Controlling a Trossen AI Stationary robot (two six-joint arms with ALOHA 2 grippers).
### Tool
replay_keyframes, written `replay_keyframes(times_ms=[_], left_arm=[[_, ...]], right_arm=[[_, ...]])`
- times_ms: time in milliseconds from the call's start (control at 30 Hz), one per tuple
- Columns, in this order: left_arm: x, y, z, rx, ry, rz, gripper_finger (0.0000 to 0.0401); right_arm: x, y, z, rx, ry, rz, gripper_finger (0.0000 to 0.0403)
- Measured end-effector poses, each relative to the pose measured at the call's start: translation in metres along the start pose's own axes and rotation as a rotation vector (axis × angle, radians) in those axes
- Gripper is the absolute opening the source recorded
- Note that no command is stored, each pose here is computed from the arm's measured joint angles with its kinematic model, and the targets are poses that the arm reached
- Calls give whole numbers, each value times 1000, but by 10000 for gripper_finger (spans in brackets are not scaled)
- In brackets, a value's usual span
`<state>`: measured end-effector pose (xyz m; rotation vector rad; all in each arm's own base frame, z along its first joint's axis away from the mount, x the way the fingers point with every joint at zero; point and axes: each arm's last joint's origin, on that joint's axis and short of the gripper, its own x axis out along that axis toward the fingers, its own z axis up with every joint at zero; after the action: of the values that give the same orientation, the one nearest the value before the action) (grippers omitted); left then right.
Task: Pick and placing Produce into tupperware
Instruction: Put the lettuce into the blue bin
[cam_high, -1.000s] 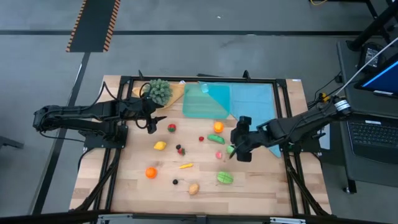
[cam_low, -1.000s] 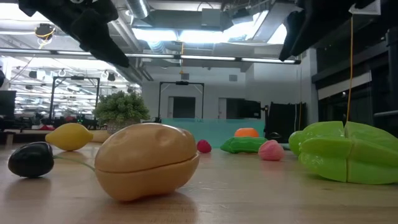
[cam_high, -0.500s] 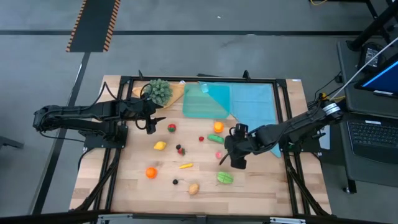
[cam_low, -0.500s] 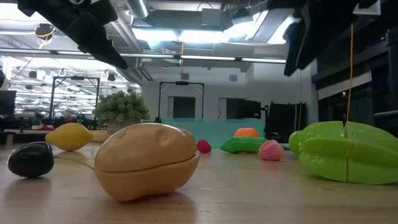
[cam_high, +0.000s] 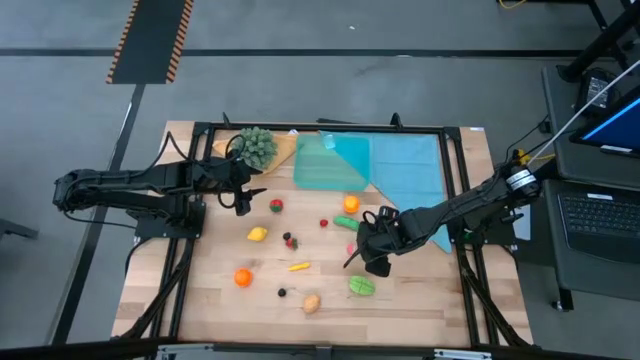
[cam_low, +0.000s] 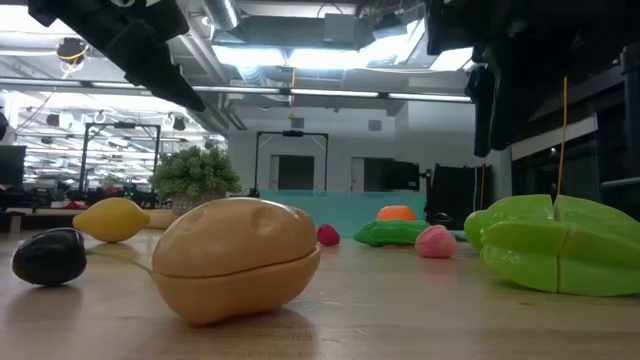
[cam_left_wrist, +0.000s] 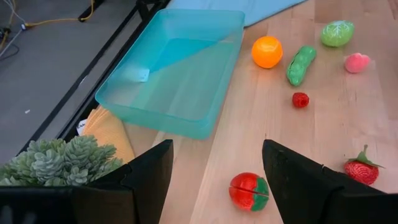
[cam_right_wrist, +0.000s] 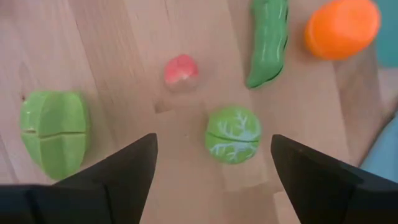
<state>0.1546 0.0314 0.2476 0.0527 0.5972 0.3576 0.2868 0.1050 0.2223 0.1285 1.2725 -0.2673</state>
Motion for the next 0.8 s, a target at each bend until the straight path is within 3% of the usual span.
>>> replay_keyframes(times_ms=[800], left_arm=[[0,0,-2,4,17,-1,240]], right_arm=[[44,-6,1,85,94,-79,316]])
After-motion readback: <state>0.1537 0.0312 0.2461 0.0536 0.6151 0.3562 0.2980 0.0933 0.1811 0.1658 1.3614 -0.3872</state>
